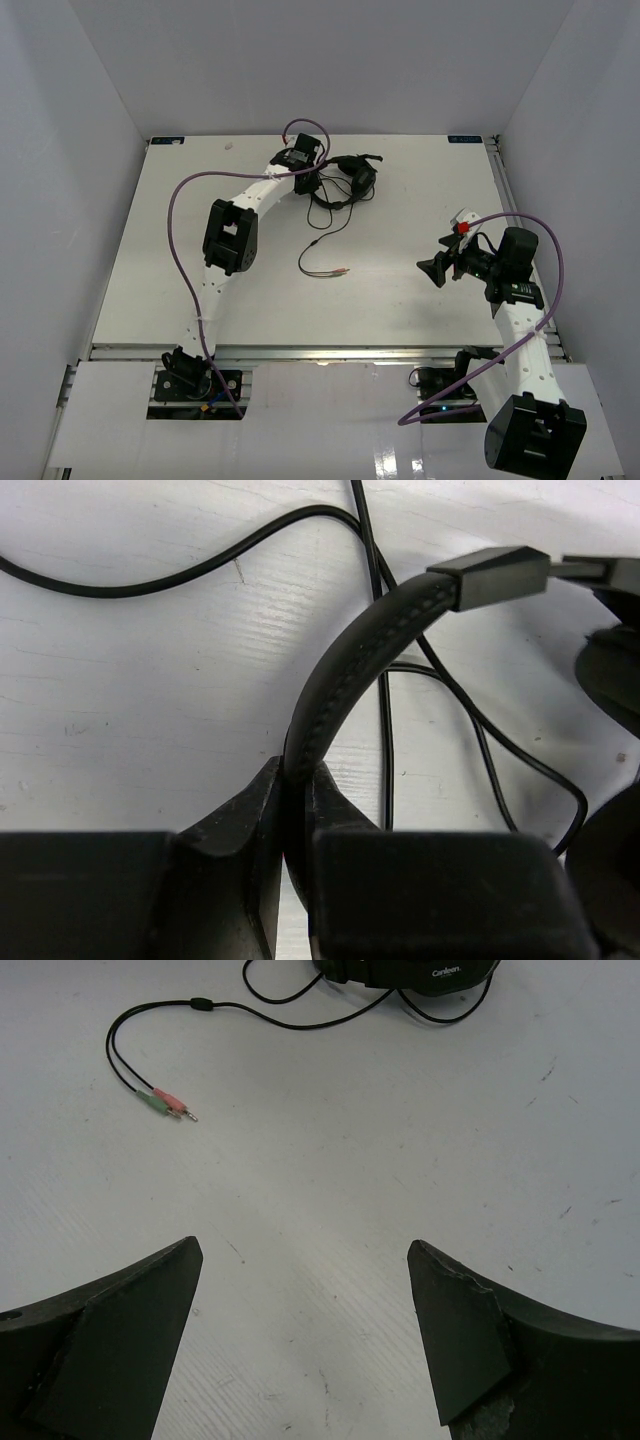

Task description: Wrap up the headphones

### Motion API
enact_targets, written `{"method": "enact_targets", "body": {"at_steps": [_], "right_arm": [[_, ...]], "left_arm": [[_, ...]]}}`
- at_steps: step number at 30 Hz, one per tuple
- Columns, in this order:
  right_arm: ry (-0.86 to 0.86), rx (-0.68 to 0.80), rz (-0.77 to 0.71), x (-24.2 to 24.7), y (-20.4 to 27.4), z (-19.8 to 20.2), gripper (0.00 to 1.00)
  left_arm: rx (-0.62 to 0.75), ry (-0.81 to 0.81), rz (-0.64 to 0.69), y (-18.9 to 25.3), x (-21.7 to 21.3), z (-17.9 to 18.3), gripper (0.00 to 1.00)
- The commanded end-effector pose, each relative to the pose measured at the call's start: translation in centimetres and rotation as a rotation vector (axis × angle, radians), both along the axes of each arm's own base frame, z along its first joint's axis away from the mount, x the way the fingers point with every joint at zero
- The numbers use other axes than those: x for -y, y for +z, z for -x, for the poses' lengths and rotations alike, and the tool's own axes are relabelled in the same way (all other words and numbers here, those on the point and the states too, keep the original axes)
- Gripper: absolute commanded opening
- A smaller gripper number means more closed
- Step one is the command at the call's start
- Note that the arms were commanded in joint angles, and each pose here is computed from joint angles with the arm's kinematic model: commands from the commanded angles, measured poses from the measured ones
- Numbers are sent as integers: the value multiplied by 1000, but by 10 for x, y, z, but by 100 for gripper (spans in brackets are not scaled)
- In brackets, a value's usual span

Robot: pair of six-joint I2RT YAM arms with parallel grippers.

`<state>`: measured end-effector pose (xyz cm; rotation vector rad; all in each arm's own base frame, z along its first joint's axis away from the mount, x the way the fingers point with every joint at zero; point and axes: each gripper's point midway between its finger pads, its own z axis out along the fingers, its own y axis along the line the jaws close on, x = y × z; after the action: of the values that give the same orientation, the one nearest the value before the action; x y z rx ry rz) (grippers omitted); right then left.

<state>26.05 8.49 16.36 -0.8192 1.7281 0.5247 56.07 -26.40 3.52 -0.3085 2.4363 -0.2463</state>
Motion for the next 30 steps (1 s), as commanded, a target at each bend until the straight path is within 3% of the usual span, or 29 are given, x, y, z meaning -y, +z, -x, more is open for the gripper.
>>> {"method": "enact_targets", "body": {"at_steps": [1, 3, 9, 14, 23, 30], "right_arm": [[-10, 35, 10, 3, 9, -5, 90], [-12, 33, 11, 3, 8, -5, 90], [-10, 26, 9, 3, 5, -4, 90], [-17, 15, 8, 5, 2, -4, 90], [-24, 4, 1, 8, -1, -3, 90], [-21, 1, -2, 8, -1, -3, 90]], "left_arm": [[89, -2, -57, 41, -8, -7, 5], [140, -10, -88, 64, -14, -9, 0], [329, -99, -155, 157, -28, 3, 0], [329, -208, -135, 174, -23, 26, 0], [82, -431, -17, 109, -7, 100, 0], [-40, -477, -5, 61, -20, 152, 0]]}}
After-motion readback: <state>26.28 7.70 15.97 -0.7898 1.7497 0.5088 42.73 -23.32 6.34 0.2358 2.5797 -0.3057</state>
